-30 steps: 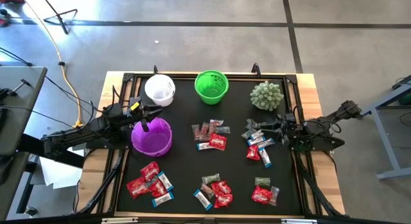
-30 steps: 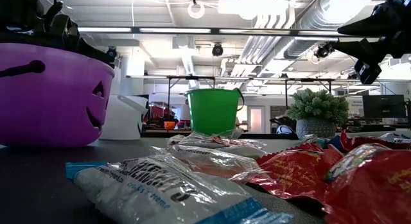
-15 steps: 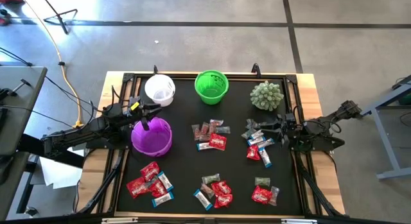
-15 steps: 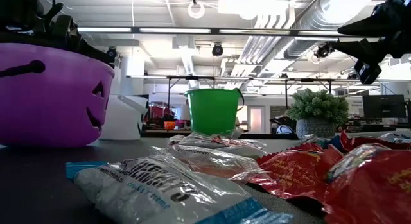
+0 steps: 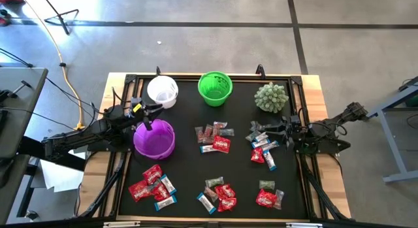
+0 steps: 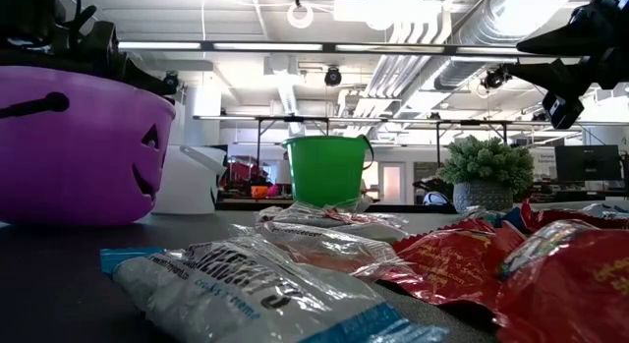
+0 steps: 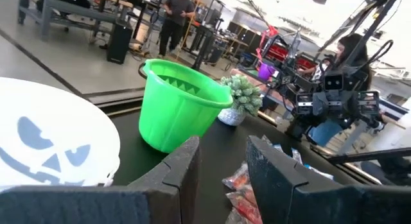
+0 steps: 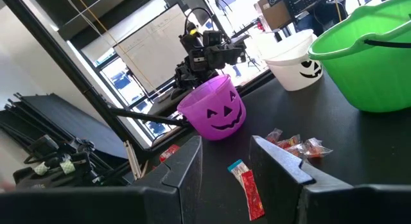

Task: Sort candy
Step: Put the red candy into the white bucket

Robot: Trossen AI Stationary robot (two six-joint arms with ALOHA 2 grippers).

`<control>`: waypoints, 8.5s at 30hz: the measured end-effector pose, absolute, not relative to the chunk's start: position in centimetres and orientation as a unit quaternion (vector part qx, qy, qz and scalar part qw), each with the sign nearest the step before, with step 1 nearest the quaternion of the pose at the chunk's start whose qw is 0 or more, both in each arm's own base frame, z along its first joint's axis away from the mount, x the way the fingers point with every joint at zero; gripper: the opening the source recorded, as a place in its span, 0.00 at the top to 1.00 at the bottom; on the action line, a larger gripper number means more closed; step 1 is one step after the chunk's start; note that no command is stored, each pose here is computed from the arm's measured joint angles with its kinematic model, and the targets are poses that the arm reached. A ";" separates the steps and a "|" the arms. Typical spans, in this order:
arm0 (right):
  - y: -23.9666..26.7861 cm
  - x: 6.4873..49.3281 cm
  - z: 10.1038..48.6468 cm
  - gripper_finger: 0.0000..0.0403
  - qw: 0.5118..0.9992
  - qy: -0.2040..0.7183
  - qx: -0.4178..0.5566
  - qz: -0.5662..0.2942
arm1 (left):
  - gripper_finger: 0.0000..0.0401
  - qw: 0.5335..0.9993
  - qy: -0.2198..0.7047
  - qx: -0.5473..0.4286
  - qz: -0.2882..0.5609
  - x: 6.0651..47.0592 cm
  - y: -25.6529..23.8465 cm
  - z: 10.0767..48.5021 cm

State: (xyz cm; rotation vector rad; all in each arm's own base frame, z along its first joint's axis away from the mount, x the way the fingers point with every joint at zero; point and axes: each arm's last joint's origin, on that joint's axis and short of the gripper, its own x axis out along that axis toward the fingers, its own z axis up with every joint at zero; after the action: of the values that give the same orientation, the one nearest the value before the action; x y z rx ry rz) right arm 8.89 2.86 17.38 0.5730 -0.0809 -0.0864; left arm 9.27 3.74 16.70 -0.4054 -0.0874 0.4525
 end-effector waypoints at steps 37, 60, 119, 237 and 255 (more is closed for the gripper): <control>2.9 8.9 17.4 0.69 0.958 -0.040 0.282 -0.043 | 0.72 0.958 0.042 -0.224 0.176 8.4 3.0 26.1; 2.9 8.9 17.4 0.69 0.958 -0.040 0.282 -0.043 | 0.72 0.968 0.078 -0.221 0.085 16.1 3.7 35.7; 2.9 8.9 17.4 0.69 0.958 -0.040 0.282 -0.043 | 0.59 0.954 0.110 -0.269 0.074 29.1 1.2 30.3; 2.9 8.9 17.4 0.69 0.957 -0.040 0.283 -0.043 | 0.55 0.760 0.483 -0.405 0.159 41.2 2.0 14.7; 2.9 8.9 17.4 0.69 0.958 -0.040 0.282 -0.043 | 0.76 0.775 0.463 -0.404 0.150 41.7 1.7 15.0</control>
State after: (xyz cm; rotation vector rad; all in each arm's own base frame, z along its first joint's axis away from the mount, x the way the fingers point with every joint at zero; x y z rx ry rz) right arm 8.90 2.86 17.36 0.5729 -0.0805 -0.0865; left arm 41.69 1.67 14.96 -0.8738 1.0035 0.3243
